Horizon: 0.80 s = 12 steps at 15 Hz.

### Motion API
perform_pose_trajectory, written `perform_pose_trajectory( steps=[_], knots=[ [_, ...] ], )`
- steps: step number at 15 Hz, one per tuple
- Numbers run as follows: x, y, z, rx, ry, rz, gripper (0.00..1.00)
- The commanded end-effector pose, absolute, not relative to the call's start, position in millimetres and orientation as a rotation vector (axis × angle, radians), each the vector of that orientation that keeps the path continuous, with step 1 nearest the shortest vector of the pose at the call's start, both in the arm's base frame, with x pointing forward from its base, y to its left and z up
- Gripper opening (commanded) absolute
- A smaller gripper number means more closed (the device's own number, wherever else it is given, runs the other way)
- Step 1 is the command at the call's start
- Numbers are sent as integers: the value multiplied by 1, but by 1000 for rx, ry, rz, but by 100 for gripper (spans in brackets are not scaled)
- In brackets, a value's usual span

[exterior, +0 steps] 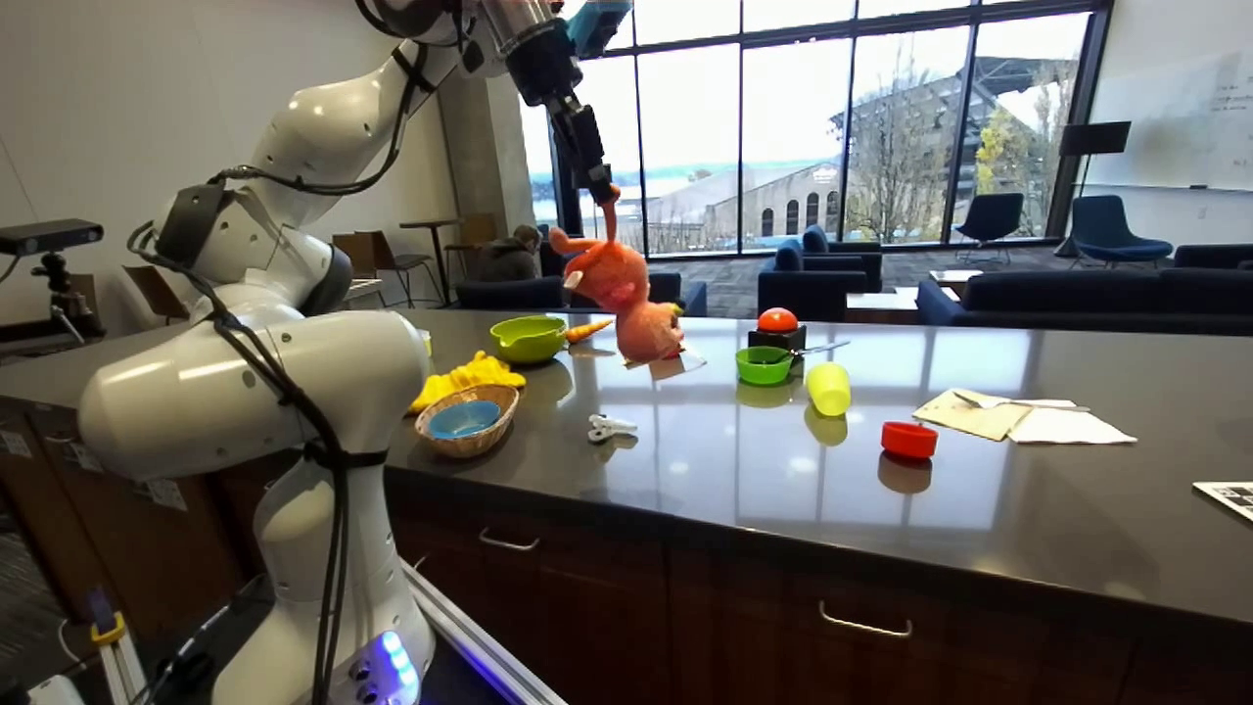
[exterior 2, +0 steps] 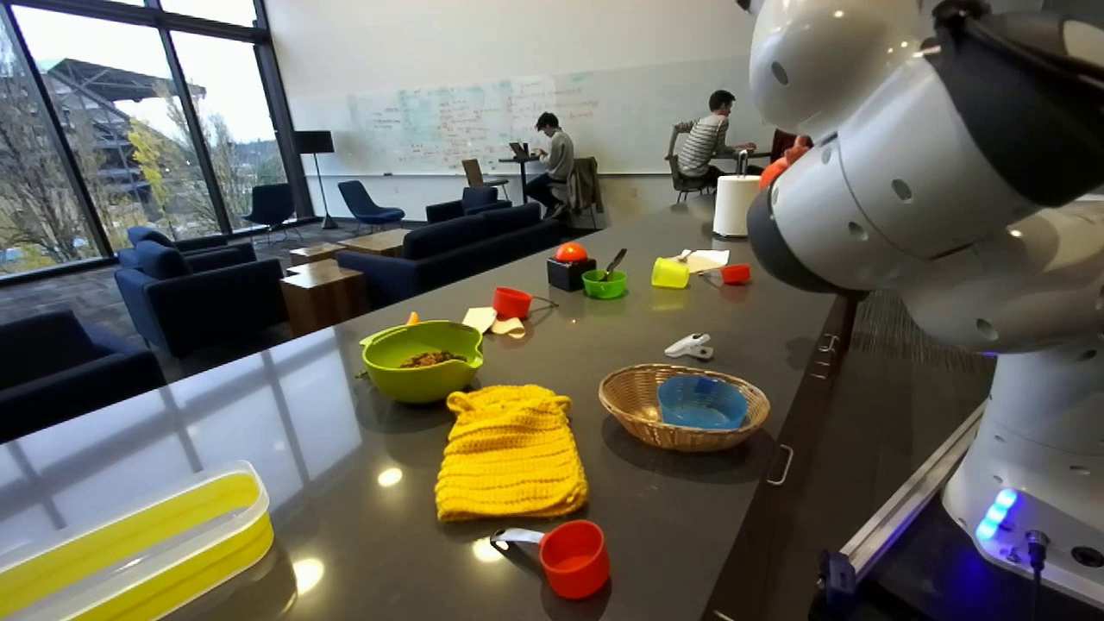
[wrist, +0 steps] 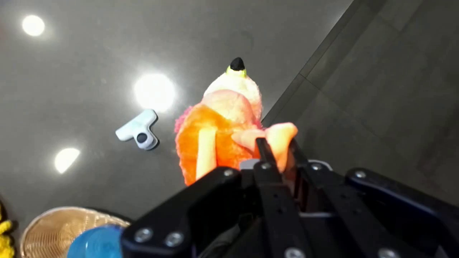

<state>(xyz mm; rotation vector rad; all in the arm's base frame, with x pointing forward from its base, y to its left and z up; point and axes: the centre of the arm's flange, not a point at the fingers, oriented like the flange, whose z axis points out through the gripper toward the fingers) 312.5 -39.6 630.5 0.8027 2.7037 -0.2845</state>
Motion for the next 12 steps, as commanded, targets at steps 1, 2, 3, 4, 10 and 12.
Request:
perform_pose_trajectory(
  steps=[1,2,3,4,10,12],
  knots=[
    [336,49,616,684,2895,-408,3],
    [339,69,612,623,2939,-433,3],
    [339,89,601,581,2929,-434,3],
    [341,104,591,537,2933,-438,3],
    [350,0,506,586,2995,-163,56],
    [358,-34,459,664,3067,-3,70]
  ],
)
